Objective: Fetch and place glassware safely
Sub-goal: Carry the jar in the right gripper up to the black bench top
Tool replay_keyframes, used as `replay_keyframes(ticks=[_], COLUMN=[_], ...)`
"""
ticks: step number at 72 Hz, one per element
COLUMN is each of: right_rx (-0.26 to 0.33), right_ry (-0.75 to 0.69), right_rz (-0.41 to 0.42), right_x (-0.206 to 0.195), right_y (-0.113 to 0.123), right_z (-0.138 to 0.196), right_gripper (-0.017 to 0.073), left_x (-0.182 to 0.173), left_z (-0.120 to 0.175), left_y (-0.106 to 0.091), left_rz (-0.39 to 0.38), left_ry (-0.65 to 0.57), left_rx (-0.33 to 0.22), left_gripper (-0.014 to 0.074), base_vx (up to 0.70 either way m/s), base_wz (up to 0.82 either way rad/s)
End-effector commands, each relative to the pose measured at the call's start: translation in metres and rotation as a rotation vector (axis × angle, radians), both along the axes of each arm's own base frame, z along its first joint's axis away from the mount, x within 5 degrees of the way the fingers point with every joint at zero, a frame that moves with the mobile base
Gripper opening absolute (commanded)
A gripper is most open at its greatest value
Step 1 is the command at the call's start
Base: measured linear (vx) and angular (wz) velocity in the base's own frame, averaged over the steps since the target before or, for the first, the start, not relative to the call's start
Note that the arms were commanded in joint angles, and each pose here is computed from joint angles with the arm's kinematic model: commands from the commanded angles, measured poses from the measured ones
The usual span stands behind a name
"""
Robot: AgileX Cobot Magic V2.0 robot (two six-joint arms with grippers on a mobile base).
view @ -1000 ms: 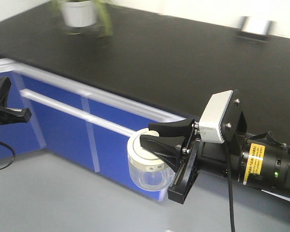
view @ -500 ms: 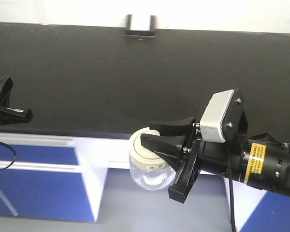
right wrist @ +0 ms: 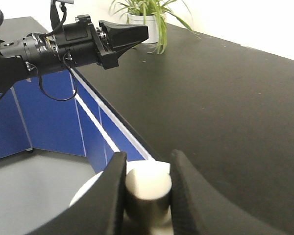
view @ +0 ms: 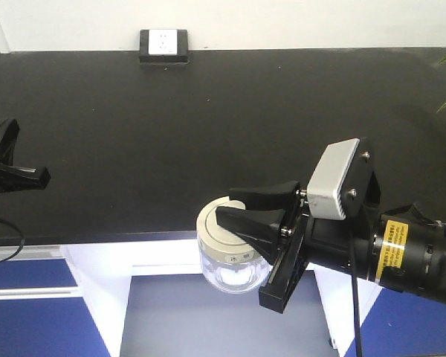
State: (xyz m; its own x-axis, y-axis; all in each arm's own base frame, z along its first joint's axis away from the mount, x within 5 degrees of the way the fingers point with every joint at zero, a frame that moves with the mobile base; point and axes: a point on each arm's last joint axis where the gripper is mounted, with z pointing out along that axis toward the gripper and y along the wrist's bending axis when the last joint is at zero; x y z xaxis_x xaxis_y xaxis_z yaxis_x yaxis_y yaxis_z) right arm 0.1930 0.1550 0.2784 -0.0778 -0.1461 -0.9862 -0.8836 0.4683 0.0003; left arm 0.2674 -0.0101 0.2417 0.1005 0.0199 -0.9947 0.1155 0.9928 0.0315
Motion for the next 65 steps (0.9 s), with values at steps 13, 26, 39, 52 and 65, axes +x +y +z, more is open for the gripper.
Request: replay_keyframes(ticks=[13,26,39,52,65], right_rx=[0.096,0.096,0.096,0.096,0.096], right_ry=[-0.049,-0.049,-0.049,-0.049,-0.049], right_rz=[0.026,0.026,0.026,0.026,0.026], right_x=[-0.0022,-0.0022,-0.0022,-0.0022,-0.0022], right_y=[0.0012,0.0012,0.0012,0.0012,0.0012], right_z=[0.0206,0.0206,0.0206,0.0206,0.0206], right_gripper=[-0.0003,-0.0003,-0.0003,-0.0003,-0.0003], left_x=[-0.0018,-0.0018,-0.0018,-0.0018,-0.0018], left_z=[0.0196,0.0196,0.0196,0.0196,0.0196], left_y=[0.0003,0.0003,0.0003,0.0003,0.0003], left_rz=[0.001,0.001,0.001,0.001,0.001], left_ry=[-0.118,-0.118,-0.118,-0.118,-0.118], left_rx=[-0.022,-0.022,-0.022,-0.022,-0.022], left_gripper=[-0.0007,-0.0007,-0.0007,-0.0007,-0.0007], base_vx=[0.11,0.14,0.17,0.18,0.17], base_wz=[-0.07,-0.02,0.02,0.07,0.07])
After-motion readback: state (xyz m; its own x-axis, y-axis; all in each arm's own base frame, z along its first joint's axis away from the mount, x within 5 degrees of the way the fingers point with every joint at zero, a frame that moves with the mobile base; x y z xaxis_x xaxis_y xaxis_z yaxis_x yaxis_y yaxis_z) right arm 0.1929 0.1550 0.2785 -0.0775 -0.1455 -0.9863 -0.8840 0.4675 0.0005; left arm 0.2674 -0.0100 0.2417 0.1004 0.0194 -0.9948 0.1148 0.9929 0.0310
